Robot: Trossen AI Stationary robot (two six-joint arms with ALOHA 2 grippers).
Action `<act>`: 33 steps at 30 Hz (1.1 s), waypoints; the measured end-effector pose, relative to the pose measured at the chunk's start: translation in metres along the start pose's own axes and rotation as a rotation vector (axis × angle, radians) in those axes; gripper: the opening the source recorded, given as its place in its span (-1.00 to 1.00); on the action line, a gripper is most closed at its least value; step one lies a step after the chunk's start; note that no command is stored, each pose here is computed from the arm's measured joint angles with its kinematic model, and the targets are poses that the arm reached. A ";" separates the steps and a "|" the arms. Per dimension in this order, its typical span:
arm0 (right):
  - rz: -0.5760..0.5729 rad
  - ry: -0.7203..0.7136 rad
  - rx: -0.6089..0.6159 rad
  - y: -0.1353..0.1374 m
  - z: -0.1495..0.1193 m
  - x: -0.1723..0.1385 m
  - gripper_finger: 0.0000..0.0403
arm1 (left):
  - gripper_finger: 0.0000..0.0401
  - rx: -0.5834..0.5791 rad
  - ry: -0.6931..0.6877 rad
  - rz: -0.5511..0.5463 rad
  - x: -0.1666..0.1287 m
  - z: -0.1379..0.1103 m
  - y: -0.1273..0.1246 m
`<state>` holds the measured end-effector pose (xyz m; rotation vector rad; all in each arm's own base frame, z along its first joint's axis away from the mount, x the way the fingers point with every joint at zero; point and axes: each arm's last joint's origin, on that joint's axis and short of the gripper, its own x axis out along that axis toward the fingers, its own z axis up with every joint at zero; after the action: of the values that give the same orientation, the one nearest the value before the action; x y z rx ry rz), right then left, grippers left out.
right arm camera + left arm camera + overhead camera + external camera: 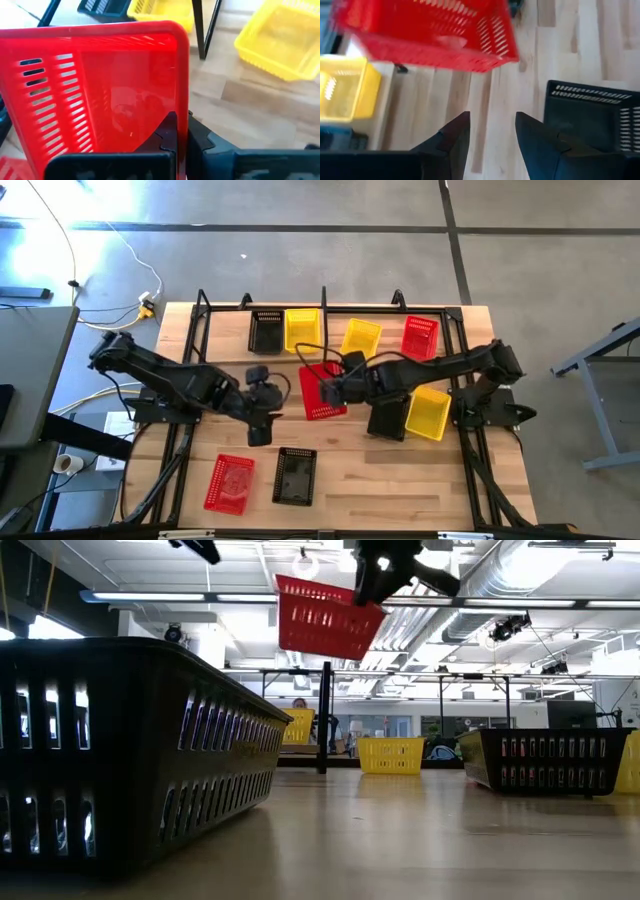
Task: Stack baskets on shelf by color
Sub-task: Put the bottom right red bin on the shelf
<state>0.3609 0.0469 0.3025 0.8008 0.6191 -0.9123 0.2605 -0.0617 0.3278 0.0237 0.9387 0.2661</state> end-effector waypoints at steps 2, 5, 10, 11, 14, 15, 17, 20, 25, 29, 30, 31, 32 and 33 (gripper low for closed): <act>0.007 -0.009 -0.002 0.000 0.005 0.003 -1.00 | -0.27 0.043 -0.027 0.024 0.005 0.002 -0.007; 0.016 -0.023 0.013 0.000 0.012 0.007 -1.00 | -0.27 0.105 -0.055 0.046 0.008 0.005 -0.014; 0.033 -0.040 0.028 0.001 0.021 0.011 -1.00 | -0.27 0.162 -0.115 0.083 0.015 0.011 -0.023; 0.039 -0.044 0.034 0.001 0.023 0.012 -1.00 | -0.27 0.167 -0.135 0.090 0.016 0.013 -0.024; 0.065 -0.059 0.043 0.003 0.027 0.013 -1.00 | -0.27 0.212 -0.150 0.093 0.020 0.016 -0.027; 0.073 -0.062 0.043 0.004 0.028 0.014 -1.00 | -0.27 0.221 -0.160 0.092 0.022 0.017 -0.028; 0.089 -0.067 0.054 0.005 0.030 0.014 -1.00 | -0.27 0.246 -0.161 0.105 0.025 0.018 -0.030; 0.103 -0.070 0.047 0.007 0.031 0.014 -1.00 | -0.27 0.278 -0.157 0.140 0.029 0.019 -0.030; 0.128 -0.065 0.052 0.009 0.032 0.014 -1.00 | -0.27 0.300 -0.136 0.194 0.036 0.018 -0.031; 0.136 -0.064 0.049 0.010 0.032 0.014 -1.00 | -0.27 0.328 -0.103 0.207 0.041 0.016 -0.031; 0.142 -0.057 0.045 0.010 0.032 0.014 -1.00 | -0.27 0.325 -0.100 0.215 0.042 0.016 -0.029; 0.146 -0.049 0.042 0.010 0.032 0.014 -1.00 | -0.27 0.320 -0.098 0.221 0.043 0.017 -0.028; 0.151 -0.044 0.042 0.011 0.031 0.014 -1.00 | -0.27 0.321 -0.087 0.224 0.045 0.017 -0.027; 0.156 -0.045 0.042 0.011 0.031 0.013 -1.00 | -0.27 0.328 -0.069 0.229 0.047 0.016 -0.026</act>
<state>0.3811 0.0203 0.3136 0.8523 0.4924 -0.8003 0.3047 -0.0740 0.2967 0.4418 0.9035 0.3183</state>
